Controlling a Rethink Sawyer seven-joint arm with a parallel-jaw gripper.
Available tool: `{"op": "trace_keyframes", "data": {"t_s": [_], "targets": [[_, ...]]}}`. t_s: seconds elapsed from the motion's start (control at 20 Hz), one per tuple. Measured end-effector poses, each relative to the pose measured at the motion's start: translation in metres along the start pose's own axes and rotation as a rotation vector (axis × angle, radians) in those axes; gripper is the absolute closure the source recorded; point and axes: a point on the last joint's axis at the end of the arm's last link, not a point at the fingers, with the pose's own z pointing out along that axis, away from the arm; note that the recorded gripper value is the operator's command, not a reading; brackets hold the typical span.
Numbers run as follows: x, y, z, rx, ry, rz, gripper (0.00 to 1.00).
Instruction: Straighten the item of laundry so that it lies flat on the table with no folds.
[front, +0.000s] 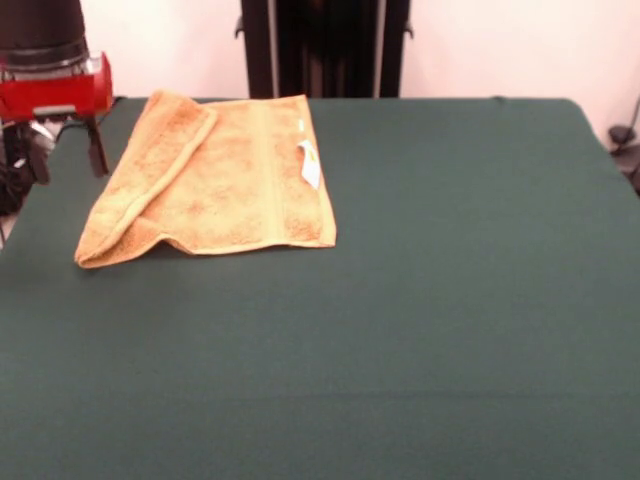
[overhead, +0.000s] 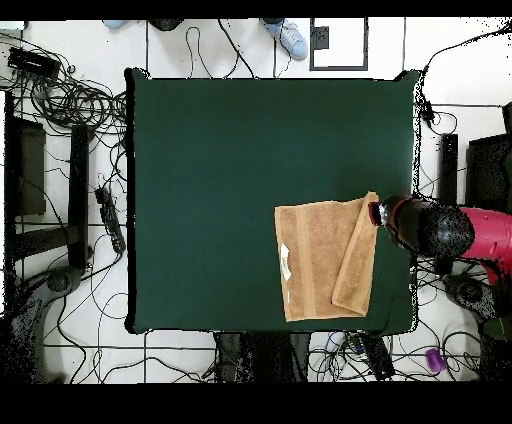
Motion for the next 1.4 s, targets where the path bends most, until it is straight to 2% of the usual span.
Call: {"op": "trace_keyframes", "data": {"t_s": [0.25,0.5,0.8,1.4], "targets": [[0.000,0.006,-0.017,0.027,0.017,-0.009,0.00],[0.001,0.019,-0.010,0.011,0.006,0.000,0.00],[0.003,0.030,0.013,-0.015,-0.049,0.021,0.00],[0.014,0.083,0.065,-0.090,-0.129,0.083,0.00]]}}
